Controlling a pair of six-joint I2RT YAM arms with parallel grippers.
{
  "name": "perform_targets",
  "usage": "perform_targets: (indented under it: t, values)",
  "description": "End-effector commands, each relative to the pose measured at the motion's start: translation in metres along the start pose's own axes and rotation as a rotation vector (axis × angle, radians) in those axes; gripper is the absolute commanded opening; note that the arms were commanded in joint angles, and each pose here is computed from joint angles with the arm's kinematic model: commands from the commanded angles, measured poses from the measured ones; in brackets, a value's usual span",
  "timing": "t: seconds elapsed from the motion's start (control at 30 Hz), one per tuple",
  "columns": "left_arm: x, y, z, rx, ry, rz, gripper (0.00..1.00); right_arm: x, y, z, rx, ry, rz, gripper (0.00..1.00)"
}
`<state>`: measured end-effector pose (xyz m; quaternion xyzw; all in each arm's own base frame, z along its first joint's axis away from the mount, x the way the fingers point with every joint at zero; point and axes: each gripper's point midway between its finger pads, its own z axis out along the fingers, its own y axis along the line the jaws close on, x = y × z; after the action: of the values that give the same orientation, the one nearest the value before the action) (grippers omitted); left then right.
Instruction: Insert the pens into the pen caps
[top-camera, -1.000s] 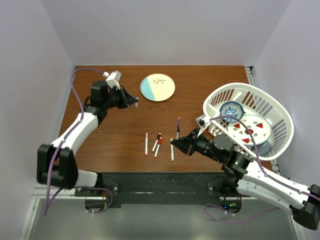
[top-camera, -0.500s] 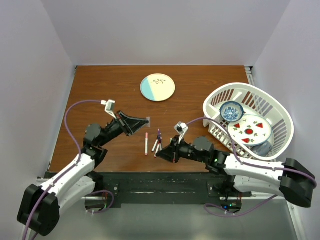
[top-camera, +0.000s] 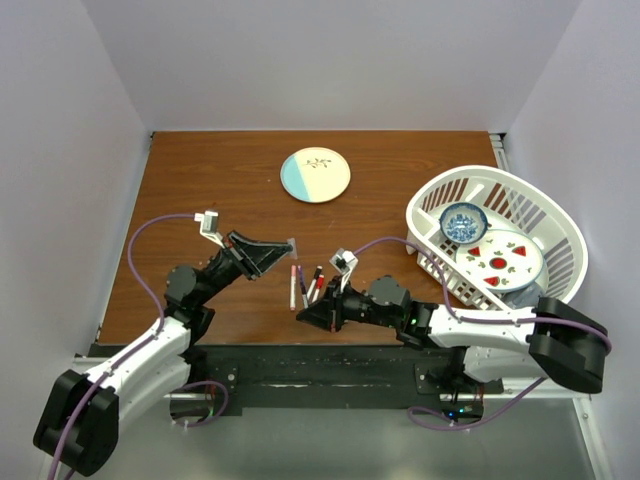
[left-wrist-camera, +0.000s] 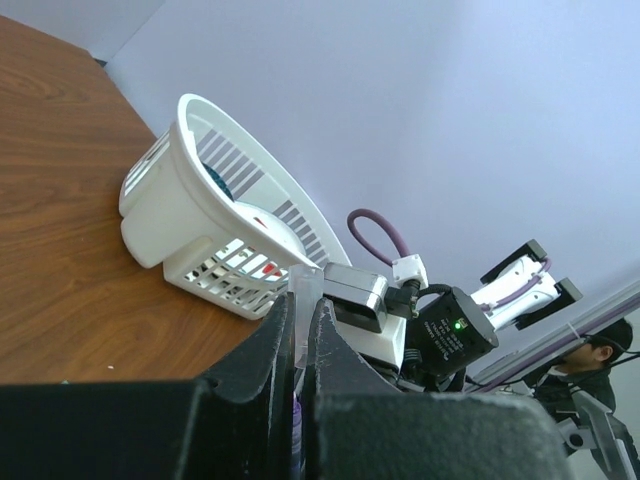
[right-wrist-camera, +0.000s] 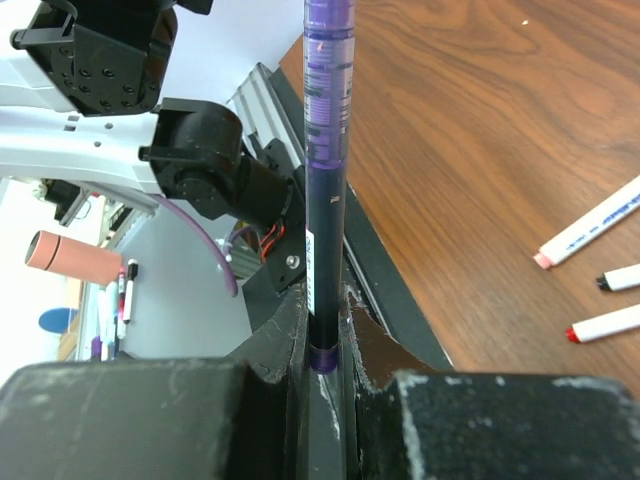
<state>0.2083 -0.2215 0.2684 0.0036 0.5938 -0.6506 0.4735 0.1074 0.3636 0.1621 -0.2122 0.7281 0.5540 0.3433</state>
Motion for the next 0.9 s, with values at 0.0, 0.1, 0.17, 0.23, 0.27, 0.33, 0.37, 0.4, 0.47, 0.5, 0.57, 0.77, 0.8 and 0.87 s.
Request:
perform_targets:
  t: [0.0, 0.1, 0.17, 0.23, 0.27, 0.33, 0.37, 0.4, 0.47, 0.5, 0.57, 0.77, 0.8, 0.87]
  values:
    - [-0.009, -0.015, 0.0, 0.059, -0.045, 0.024, 0.0, -0.03, 0.032, 0.009, -0.098, -0.086, -0.017, 0.0]
    - [-0.009, -0.016, 0.0, 0.061, -0.044, 0.026, 0.0, -0.031, 0.034, 0.01, -0.099, -0.092, -0.021, 0.0]
    - [-0.008, -0.014, -0.001, 0.056, -0.042, 0.025, 0.0, -0.033, 0.034, 0.009, -0.094, -0.1, -0.022, 0.0]
    - [-0.007, -0.014, -0.001, 0.055, -0.038, 0.021, 0.0, -0.033, 0.034, 0.009, -0.092, -0.1, -0.025, 0.0]
    - [-0.006, -0.014, -0.001, 0.055, -0.035, 0.019, 0.0, -0.034, 0.034, 0.009, -0.087, -0.102, -0.026, 0.0]
    - [-0.005, -0.014, -0.002, 0.057, -0.034, 0.014, 0.0, -0.034, 0.034, 0.009, -0.086, -0.103, -0.027, 0.0]
    - [-0.004, -0.014, -0.002, 0.061, -0.03, 0.012, 0.0, -0.036, 0.034, 0.01, -0.084, -0.106, -0.029, 0.0]
    - [-0.004, -0.014, -0.003, 0.063, -0.029, 0.009, 0.0, -0.037, 0.035, 0.01, -0.085, -0.11, -0.028, 0.0]
    - [-0.003, -0.017, -0.003, 0.074, -0.029, 0.002, 0.0, -0.037, 0.034, 0.011, -0.083, -0.11, -0.027, 0.0]
    - [-0.001, -0.016, -0.004, 0.072, -0.025, -0.004, 0.0, -0.037, 0.034, 0.011, -0.083, -0.11, -0.027, 0.0]
    - [-0.001, -0.018, -0.005, 0.077, -0.028, -0.015, 0.0, -0.039, 0.036, 0.011, -0.087, -0.116, -0.025, 0.0]
    - [0.007, -0.02, -0.006, 0.085, -0.012, -0.023, 0.0, -0.045, 0.036, 0.012, -0.078, -0.137, -0.031, 0.0]
    - [0.008, -0.02, -0.007, 0.084, -0.01, -0.025, 0.0, -0.046, 0.037, 0.012, -0.078, -0.139, -0.031, 0.0]
    - [0.012, -0.02, -0.009, 0.088, -0.007, -0.037, 0.0, -0.048, 0.035, 0.012, -0.067, -0.148, -0.035, 0.0]
